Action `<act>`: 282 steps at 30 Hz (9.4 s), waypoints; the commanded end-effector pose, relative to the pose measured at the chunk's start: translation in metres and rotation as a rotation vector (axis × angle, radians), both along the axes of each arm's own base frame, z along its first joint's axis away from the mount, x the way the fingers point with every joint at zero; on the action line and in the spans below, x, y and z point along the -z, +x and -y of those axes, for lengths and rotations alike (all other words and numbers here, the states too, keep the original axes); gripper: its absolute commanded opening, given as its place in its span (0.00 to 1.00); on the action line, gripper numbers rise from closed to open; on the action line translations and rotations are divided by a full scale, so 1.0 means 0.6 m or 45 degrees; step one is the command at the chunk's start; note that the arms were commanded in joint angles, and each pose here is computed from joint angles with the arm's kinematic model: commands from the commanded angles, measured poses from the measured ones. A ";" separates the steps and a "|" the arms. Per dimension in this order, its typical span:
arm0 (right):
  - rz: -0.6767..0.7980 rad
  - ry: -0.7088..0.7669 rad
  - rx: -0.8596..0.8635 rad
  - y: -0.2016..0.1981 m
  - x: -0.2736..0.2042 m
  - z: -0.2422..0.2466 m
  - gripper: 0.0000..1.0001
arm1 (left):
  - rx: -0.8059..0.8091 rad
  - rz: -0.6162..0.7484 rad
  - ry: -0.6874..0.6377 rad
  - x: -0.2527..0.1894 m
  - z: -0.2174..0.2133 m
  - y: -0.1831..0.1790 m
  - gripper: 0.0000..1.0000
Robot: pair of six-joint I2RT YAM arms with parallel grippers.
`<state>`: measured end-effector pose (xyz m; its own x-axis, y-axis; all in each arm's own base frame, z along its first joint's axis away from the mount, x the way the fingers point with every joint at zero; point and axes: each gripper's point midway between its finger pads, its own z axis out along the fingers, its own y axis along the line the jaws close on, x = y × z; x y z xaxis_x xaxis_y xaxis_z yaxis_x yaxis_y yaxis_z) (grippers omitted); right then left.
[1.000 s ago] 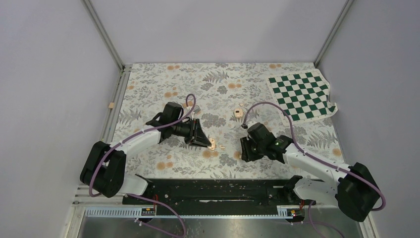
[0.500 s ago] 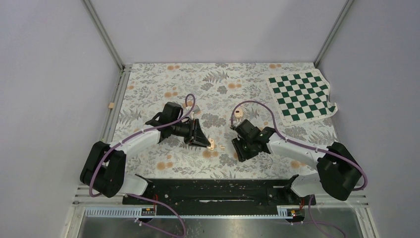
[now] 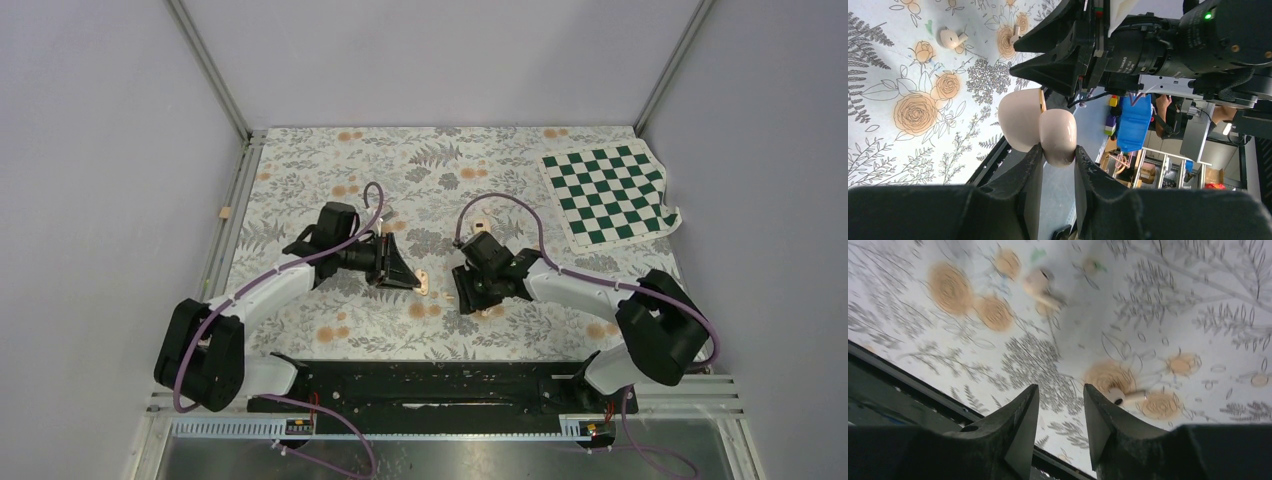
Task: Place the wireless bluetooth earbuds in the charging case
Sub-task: Pick up the earbud from the center of the board, then place the earbud in the charging case.
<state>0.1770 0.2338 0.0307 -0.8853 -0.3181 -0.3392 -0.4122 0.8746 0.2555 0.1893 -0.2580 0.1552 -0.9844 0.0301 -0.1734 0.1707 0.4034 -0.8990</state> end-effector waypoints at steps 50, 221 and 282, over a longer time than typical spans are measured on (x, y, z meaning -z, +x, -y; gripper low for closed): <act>0.162 0.184 0.366 0.028 0.005 0.005 0.49 | -0.036 0.078 -0.073 -0.027 -0.003 0.030 0.00; 0.998 0.934 -0.175 0.098 -0.384 -0.059 0.03 | 0.156 0.018 -0.302 -0.090 0.014 -0.002 0.00; 1.221 1.132 -0.082 0.136 -0.462 -0.124 0.03 | 0.143 0.042 -0.678 -0.197 0.024 0.002 0.00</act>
<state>0.2501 0.3073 0.2795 -0.2500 0.2639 -0.9316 -0.7783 0.5175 0.3555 0.1992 -0.2744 0.2654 -0.9902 0.0152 -0.1390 0.1371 -0.0902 -0.9864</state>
